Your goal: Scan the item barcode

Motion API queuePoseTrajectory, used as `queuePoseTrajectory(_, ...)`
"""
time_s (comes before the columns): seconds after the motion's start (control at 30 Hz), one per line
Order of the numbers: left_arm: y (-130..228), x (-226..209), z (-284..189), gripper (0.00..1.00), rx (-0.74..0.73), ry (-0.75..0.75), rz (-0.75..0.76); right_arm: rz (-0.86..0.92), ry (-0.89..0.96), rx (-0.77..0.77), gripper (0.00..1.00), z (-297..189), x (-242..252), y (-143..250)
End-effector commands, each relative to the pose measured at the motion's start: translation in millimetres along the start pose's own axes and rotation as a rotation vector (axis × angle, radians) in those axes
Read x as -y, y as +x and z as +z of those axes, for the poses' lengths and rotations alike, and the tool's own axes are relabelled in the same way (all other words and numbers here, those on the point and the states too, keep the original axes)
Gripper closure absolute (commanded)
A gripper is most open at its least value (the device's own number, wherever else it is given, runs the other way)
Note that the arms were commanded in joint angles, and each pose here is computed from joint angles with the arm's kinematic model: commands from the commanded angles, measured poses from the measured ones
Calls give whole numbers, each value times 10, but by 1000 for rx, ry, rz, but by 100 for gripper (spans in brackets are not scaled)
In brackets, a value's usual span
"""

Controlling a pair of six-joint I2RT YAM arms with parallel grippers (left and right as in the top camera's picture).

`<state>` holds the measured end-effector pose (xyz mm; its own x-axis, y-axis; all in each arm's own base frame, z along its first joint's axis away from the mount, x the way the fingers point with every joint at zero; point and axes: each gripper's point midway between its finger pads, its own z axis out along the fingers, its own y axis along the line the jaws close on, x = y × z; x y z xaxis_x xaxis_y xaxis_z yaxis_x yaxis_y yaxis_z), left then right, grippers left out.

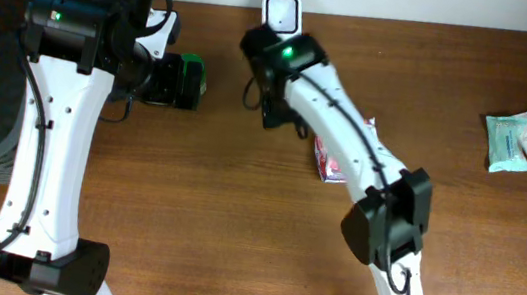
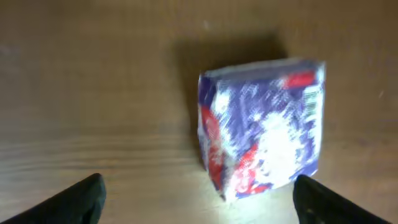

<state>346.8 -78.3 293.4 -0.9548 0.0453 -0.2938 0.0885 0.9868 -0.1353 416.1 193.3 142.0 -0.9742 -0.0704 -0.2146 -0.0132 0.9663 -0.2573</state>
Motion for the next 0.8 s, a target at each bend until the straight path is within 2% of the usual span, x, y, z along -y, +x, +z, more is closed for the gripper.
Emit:
queuePoseTrajectory(0.0,9,19,-60,1,17,6,20,50,-1,-26,0,-21,660,-195)
queuePoseTrajectory(0.07,9,19,-60,1,17,6,20,72,-35,-154,1,232,1129,-95)
queuePoseTrajectory(0.13,9,19,-60,1,17,6,20,9,-337,-302,1,445,1242,114)
queuePoseTrajectory(0.17,9,19,-60,1,17,6,20,38,-540,-362,1,550,1302,232)
queuePoseTrajectory(0.27,9,19,-60,1,17,6,20,156,-741,-460,1,879,1418,508)
queuePoseTrajectory(0.33,9,19,-60,1,17,6,20,124,-914,-476,23,993,1235,706)
queuePoseTrajectory(0.43,9,19,-60,1,17,6,20,80,-948,-436,40,1094,968,684)
queuePoseTrajectory(0.53,9,19,-60,1,17,6,20,56,-1003,-374,41,1044,784,550)
queuePoseTrajectory(0.63,9,19,-60,1,17,6,20,-39,-1053,-298,41,906,191,385)
queuePoseTrajectory(0.77,9,19,-60,1,17,6,20,-167,-1048,-186,40,642,-230,156)
